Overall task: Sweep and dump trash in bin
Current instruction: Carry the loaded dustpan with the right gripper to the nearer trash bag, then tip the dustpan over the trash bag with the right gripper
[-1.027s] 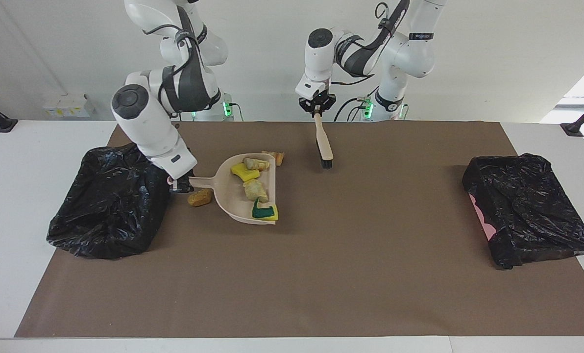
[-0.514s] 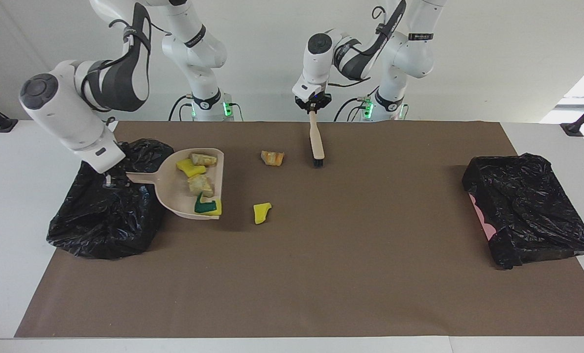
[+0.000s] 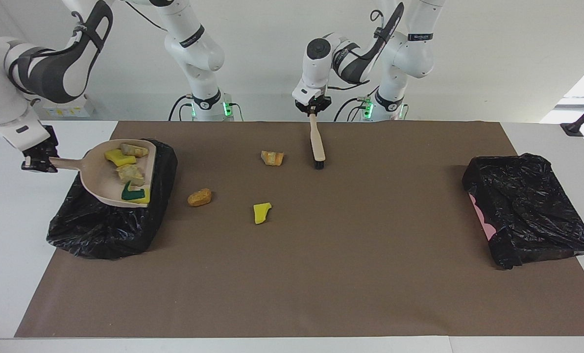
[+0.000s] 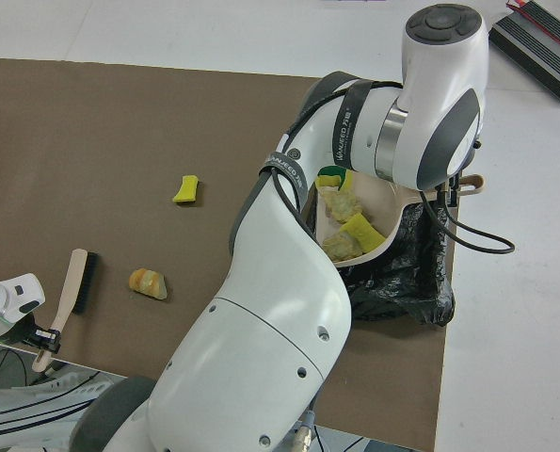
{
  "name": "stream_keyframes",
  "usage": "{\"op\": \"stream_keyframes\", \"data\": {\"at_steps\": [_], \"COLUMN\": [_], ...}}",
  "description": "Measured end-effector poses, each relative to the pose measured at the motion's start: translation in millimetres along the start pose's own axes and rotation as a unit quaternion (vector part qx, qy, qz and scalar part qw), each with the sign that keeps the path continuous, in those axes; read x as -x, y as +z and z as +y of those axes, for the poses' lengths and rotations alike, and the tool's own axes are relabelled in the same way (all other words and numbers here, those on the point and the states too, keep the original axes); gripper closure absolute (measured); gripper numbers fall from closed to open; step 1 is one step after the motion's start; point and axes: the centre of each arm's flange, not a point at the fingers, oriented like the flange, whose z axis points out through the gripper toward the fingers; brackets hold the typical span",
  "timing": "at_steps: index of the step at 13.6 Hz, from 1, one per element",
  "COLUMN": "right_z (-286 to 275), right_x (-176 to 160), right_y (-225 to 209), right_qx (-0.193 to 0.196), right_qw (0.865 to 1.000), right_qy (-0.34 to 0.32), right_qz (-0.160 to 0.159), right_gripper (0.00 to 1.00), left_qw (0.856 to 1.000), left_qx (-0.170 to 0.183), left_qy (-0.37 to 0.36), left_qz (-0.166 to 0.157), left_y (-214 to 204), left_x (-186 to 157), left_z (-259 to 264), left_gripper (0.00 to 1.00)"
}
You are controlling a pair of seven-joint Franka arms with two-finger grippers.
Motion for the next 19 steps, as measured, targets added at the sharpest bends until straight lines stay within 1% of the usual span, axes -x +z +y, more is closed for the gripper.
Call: {"op": "stream_keyframes", "data": {"at_steps": [2,3,4,5,6,7,9,11,12,14,16,17,19], "right_z": [-4,-3,-2,-2,-2,-2,2,4,2,-2,-4,-7,-16], "right_x": [15,18,19,18,15,9,-13,-34,-41,-58,-71,-73,-68], "right_y": [-7,-10,-11,-9,-7,-7,-15,-22,-23,-27,-39,-48,-69], "right_qx": [0.005,0.005,0.006,0.004,-0.002,-0.008,-0.011,-0.009,-0.01,-0.025,-0.031,-0.028,-0.019], "right_qw": [0.999,0.997,0.995,0.992,0.989,0.985,0.976,0.967,0.962,0.951,0.942,0.939,0.935], "right_qy": [-0.005,-0.014,-0.024,-0.031,-0.029,-0.024,-0.021,-0.01,-0.001,0.025,0.045,0.049,0.053], "right_qz": [-0.045,-0.069,-0.094,-0.118,-0.145,-0.17,-0.217,-0.256,-0.272,-0.306,-0.332,-0.338,-0.351], "right_gripper": [0.67,0.67,0.67,0.67,0.67,0.67,0.67,0.67,0.67,0.67,0.67,0.67,0.67], "left_qw": [1.0,1.0,0.999,0.999,0.999,0.998,0.995,0.99,0.989,0.986,0.984,0.983,0.982], "left_qx": [0.001,0.007,0.017,0.024,0.025,0.024,0.027,0.035,0.028,0.015,0.01,0.008,0.003], "left_qy": [-0.007,-0.018,-0.027,-0.027,-0.021,-0.011,0.013,0.04,0.051,0.058,0.068,0.073,0.08], "left_qz": [-0.002,-0.001,0.004,0.014,0.032,0.054,0.098,0.128,0.138,0.155,0.165,0.167,0.17], "left_y": [0,-5,-17,-32,-49,-67,-107,-155,-182,-239,-286,-305,-336], "left_x": [-6,-15,-31,-47,-66,-85,-129,-174,-195,-234,-261,-269,-274], "left_z": [-2,-5,-9,-12,-17,-24,-48,-80,-97,-126,-157,-175,-215], "left_gripper": [0.41,0.3,0.14,0.04,0.0,0.0,0.0,0.0,0.0,0.0,0.0,0.0,0.0]}}
